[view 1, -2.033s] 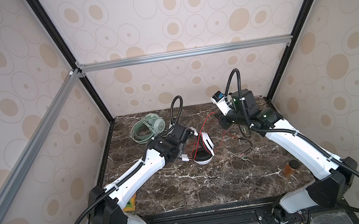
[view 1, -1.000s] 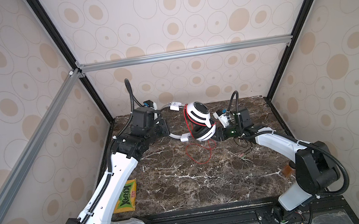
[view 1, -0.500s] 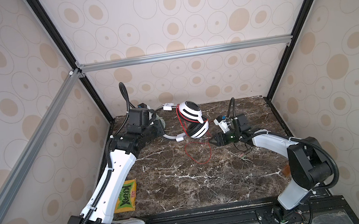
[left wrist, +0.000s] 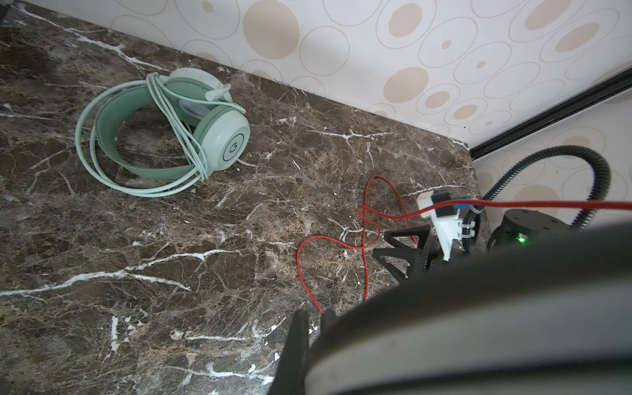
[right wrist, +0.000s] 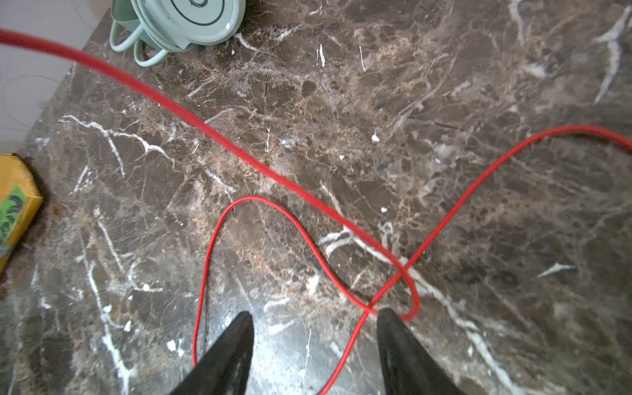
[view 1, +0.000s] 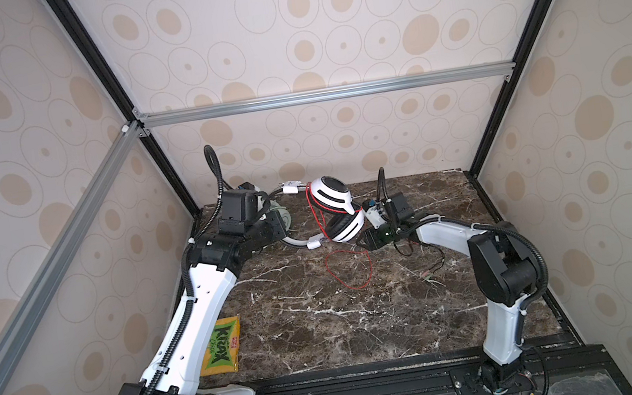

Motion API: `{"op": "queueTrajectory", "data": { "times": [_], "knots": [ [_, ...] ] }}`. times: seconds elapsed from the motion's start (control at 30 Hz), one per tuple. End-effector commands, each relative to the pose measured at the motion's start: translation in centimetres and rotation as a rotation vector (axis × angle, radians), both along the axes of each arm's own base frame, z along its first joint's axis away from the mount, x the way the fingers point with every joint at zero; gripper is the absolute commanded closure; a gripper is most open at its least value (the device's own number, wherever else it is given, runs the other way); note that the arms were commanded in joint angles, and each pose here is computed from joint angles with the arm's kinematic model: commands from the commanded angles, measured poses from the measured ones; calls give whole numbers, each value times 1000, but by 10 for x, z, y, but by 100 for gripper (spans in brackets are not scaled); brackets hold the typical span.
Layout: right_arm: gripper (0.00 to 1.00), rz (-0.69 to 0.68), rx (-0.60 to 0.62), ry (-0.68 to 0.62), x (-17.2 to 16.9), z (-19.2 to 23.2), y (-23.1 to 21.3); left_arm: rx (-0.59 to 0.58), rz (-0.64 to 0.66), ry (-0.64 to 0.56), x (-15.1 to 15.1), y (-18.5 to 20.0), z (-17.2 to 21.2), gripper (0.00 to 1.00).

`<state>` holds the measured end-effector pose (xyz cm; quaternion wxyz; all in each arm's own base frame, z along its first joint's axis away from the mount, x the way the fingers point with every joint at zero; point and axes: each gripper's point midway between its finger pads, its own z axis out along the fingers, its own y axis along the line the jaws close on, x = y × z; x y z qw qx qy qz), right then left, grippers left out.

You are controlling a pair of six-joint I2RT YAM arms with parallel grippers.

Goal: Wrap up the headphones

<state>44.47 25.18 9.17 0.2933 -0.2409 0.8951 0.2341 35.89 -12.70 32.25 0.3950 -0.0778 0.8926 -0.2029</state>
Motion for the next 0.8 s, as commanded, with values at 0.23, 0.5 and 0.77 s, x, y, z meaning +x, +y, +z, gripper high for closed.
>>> {"op": "queueTrajectory", "data": {
  "times": [0.23, 0.5, 0.77],
  "knots": [
    [39, 81, -248, -45, 27, -23, 4, -77, -15, -92, 13, -3, 40, 100],
    [40, 118, -237, -113, 40, -14, 17, -102, -21, -74, 19, -1, 37, 100],
    [41, 167, -231, -127, 48, -20, 32, -115, -18, -75, 19, 2, 40, 100]
  ]
}}
